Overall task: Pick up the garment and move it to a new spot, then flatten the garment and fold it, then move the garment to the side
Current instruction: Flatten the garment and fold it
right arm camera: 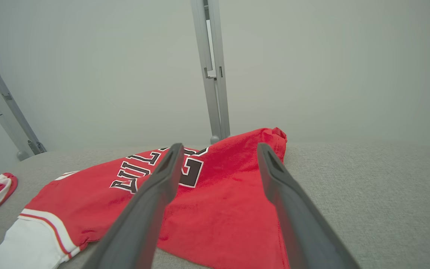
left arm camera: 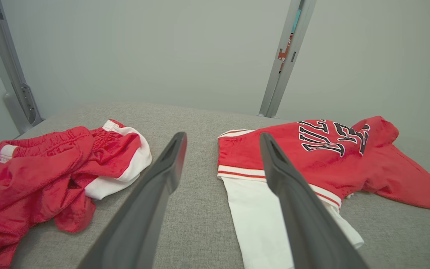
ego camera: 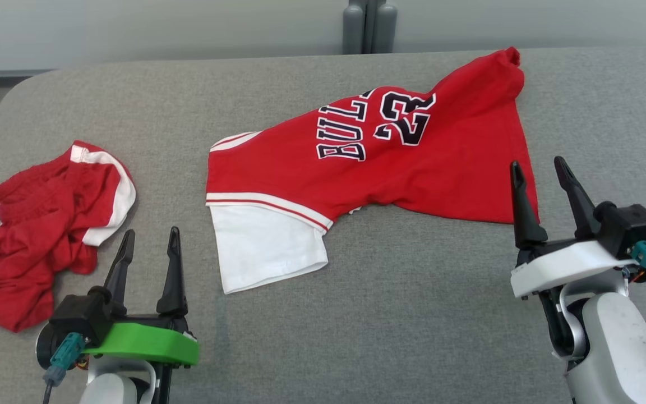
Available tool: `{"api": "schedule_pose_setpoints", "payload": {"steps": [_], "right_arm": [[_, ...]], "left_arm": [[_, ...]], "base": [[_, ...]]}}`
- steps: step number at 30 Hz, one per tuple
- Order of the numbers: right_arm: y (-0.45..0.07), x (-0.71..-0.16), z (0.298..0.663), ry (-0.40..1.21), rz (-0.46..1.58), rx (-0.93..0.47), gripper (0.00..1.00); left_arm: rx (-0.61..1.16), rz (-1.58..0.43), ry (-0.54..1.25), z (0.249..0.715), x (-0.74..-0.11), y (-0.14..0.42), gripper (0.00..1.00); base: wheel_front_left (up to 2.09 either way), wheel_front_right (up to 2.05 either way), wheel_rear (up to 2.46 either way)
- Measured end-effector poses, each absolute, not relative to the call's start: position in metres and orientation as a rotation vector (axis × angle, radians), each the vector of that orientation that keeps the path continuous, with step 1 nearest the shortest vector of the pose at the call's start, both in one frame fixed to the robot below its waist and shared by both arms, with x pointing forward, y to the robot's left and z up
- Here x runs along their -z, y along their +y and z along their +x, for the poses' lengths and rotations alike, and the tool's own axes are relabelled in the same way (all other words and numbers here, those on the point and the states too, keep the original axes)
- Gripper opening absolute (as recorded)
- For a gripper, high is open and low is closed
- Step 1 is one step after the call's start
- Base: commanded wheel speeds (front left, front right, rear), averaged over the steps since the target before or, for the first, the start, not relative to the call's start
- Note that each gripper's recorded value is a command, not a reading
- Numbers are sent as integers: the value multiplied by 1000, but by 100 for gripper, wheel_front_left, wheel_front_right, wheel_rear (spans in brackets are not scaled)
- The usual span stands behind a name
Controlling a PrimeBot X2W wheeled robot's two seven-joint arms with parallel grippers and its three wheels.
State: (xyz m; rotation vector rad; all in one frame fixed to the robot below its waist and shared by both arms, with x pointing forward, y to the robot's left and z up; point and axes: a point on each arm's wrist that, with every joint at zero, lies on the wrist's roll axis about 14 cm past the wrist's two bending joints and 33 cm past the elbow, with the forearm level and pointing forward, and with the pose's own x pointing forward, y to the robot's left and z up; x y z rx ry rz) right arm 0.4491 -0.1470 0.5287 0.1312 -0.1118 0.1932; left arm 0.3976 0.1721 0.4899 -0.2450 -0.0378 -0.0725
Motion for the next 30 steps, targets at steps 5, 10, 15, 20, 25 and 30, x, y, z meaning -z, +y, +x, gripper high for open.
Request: {"api": "schedule_pose_setpoints", "payload": {"steps": [5,10,15,20,25,30], "right_arm": [[-151,-532,426,-100,134,-173,100],[-160,-529,409,-71,136,-138,100],[-169,-526,397,-46,138,-109,100],[-170,-524,390,-35,141,-102,100],[-167,-524,388,-33,146,-106,100],[-167,-523,387,-28,150,-105,100]], "left_arm": [[87,-249,-49,394,-494,167,100],[89,-249,-58,388,-497,166,100],[105,-251,-70,382,-502,160,100],[104,-249,-85,379,-507,160,100],[105,-250,-87,379,-508,160,100],[112,-250,-79,379,-505,157,100]], "base": [[0,0,0],[0,0,0],[0,0,0],[0,0,0],[0,0,0],[0,0,0]]}}
